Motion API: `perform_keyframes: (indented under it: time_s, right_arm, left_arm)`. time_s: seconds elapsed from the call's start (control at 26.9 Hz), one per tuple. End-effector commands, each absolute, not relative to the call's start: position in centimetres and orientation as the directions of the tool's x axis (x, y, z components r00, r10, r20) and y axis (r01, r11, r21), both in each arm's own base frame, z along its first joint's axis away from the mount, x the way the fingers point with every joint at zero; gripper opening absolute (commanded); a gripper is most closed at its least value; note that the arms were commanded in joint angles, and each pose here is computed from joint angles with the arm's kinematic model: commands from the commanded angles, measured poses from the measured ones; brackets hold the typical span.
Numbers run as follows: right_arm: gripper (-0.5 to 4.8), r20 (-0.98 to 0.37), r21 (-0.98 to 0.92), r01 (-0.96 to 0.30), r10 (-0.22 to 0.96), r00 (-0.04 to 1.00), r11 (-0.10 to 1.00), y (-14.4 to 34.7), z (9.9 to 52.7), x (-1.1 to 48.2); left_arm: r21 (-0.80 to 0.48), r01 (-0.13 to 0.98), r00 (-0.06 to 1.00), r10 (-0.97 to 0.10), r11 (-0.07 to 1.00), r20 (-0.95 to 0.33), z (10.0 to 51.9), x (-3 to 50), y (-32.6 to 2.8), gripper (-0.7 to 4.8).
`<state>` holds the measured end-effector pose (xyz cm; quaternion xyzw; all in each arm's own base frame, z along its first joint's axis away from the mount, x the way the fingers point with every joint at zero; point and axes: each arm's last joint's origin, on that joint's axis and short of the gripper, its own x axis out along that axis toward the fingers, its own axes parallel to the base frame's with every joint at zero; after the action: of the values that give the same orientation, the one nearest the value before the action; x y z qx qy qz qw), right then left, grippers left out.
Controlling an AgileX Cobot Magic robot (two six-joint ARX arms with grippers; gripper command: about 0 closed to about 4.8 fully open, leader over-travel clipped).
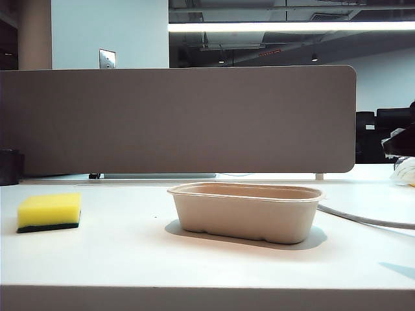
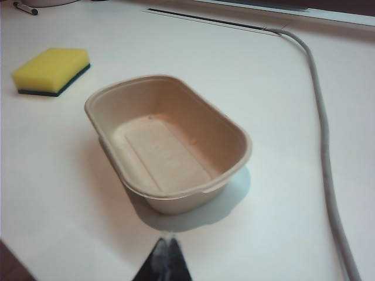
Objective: Take out the cleaning sponge from the paper lunch box and place it on the table.
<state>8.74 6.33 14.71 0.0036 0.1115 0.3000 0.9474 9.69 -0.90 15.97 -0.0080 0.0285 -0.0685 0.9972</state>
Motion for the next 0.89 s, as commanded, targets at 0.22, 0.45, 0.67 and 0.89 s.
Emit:
perform_keyframes:
  time_s: [0.22,0.45,0.67,0.89]
  right_arm:
    - [-0.05,-0.121,0.044,-0.394,0.396,0.910,0.918,4.1,15.4,8.9]
    - [-0.05,-0.049,0.050,-0.158,0.160,0.986,0.986,1.7,16.1,9.6]
    - [-0.05,-0.045,0.051,-0.015,0.018,0.999,0.999,0.3,16.1,9.7]
    - [-0.05,-0.046,0.052,-0.036,0.038,0.998,0.998,0.4,16.1,9.7]
  left_arm:
    - [-0.018,0.140,0.989,-0.140,0.990,-0.039,16.2,9.7,-0.9,-0.04]
    - [-0.018,0.139,0.989,-0.140,0.990,-0.044,16.1,9.7,-0.9,-0.04]
    - [-0.019,0.139,0.989,-0.139,0.990,-0.045,16.1,9.7,-0.9,-0.04]
    - [-0.019,0.140,0.989,-0.140,0.990,-0.046,16.1,9.7,-0.9,-0.04]
